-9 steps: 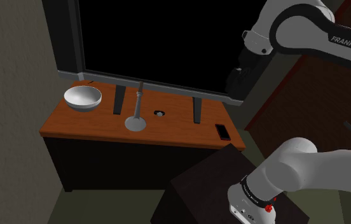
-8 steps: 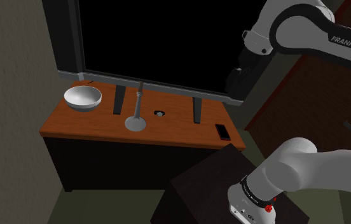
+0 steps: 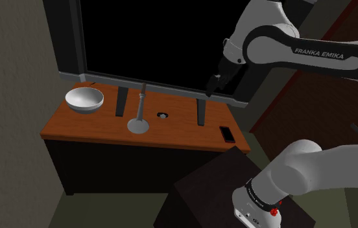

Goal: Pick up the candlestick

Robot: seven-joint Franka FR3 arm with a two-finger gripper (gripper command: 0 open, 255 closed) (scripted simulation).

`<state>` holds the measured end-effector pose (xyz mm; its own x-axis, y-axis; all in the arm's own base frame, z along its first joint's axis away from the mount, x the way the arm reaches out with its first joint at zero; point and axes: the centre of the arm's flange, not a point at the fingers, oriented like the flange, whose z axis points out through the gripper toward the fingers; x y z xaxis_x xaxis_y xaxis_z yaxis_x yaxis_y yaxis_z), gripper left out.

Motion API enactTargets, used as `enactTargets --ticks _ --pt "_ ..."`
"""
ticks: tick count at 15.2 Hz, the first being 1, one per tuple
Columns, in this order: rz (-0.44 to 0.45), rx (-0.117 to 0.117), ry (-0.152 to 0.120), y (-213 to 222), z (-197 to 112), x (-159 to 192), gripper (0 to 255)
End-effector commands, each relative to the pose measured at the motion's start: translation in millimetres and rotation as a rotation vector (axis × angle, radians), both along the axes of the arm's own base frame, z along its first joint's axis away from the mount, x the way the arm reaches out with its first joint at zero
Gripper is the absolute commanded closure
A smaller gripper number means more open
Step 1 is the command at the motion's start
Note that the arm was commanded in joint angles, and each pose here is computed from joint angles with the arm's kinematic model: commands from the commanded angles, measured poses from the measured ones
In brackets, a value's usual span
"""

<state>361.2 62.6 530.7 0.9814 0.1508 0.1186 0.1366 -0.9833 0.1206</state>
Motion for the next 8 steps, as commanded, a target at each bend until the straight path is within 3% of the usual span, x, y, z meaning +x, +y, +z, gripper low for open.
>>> enactTargets --ticks 1,8 --pt "0.006 0.004 -0.02 12.2 -14.0 16.2 0" --pt "0.025 0.015 -0.081 52.7 -60.2 75.3 0"
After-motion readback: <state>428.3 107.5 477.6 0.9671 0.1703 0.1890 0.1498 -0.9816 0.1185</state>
